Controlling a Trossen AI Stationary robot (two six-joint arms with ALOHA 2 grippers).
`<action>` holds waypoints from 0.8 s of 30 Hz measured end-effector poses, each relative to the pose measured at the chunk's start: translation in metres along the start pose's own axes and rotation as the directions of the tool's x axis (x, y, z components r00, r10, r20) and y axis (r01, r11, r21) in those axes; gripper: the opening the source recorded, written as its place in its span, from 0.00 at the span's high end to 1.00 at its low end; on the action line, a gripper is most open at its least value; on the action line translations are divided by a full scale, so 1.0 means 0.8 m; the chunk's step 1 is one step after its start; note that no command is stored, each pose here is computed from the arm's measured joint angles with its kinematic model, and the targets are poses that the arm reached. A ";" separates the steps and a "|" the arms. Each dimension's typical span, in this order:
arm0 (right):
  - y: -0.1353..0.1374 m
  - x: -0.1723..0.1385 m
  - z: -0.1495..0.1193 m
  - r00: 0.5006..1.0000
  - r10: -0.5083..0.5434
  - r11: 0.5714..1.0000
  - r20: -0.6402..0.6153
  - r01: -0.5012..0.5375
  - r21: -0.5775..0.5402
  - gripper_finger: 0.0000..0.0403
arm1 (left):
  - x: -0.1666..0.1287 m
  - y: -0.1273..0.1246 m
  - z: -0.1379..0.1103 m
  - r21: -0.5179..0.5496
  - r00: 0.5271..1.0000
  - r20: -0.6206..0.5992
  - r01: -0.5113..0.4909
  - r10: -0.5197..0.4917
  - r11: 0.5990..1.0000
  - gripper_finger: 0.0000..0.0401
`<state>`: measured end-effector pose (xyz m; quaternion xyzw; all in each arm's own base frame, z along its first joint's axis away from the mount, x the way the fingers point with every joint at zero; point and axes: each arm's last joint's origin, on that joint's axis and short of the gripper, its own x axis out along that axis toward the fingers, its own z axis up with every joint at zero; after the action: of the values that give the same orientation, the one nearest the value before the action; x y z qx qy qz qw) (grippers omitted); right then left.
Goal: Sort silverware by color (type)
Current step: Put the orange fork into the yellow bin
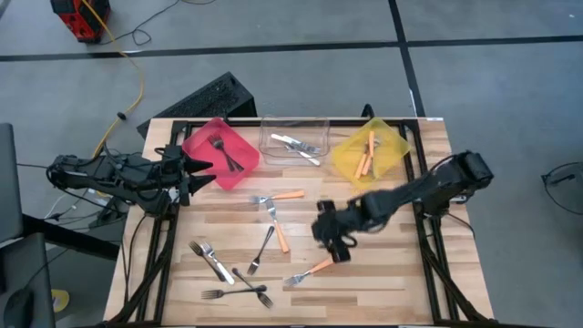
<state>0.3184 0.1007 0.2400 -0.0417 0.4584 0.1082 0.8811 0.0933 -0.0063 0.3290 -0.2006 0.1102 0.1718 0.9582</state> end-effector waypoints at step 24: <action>0.083 0.103 -0.031 0.983 0.057 0.996 -0.176 -0.068 -0.055 0.37 | 0.003 -0.001 -0.003 -0.006 1.000 -0.030 0.003 -0.003 1.000 0.45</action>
<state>0.3291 0.1734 0.1597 -0.0635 0.5311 0.1457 0.8323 0.0952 -0.0073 0.3267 -0.2063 0.1238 0.1677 0.9560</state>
